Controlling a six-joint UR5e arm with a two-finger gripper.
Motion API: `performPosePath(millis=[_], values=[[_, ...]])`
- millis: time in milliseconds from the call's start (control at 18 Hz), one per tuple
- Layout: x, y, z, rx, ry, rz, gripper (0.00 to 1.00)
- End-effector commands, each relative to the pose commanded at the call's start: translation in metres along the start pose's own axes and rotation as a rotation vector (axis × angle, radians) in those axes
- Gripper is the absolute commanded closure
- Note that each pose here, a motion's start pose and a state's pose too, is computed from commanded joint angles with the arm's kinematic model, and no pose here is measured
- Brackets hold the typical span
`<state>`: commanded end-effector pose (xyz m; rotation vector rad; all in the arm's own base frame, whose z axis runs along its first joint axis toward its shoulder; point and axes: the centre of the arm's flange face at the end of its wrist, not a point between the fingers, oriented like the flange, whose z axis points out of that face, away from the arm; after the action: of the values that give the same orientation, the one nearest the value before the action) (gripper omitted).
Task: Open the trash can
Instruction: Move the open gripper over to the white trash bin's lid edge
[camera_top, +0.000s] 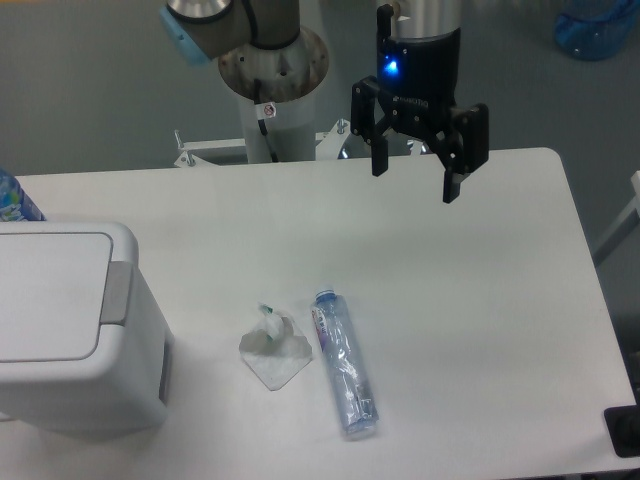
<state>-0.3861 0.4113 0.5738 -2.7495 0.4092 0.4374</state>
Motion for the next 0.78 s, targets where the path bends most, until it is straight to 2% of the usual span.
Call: performPosePath(millis=[278,444,778], values=[[0.000,-0.004,-0.001,0.012,0.000,-0.024,0.00],[-0.001,-0.008,0.005,0.018,0.006,-0.121,0.00],[0.020,-0.055,0.029,0.056,0.020,-0.324,0.00]])
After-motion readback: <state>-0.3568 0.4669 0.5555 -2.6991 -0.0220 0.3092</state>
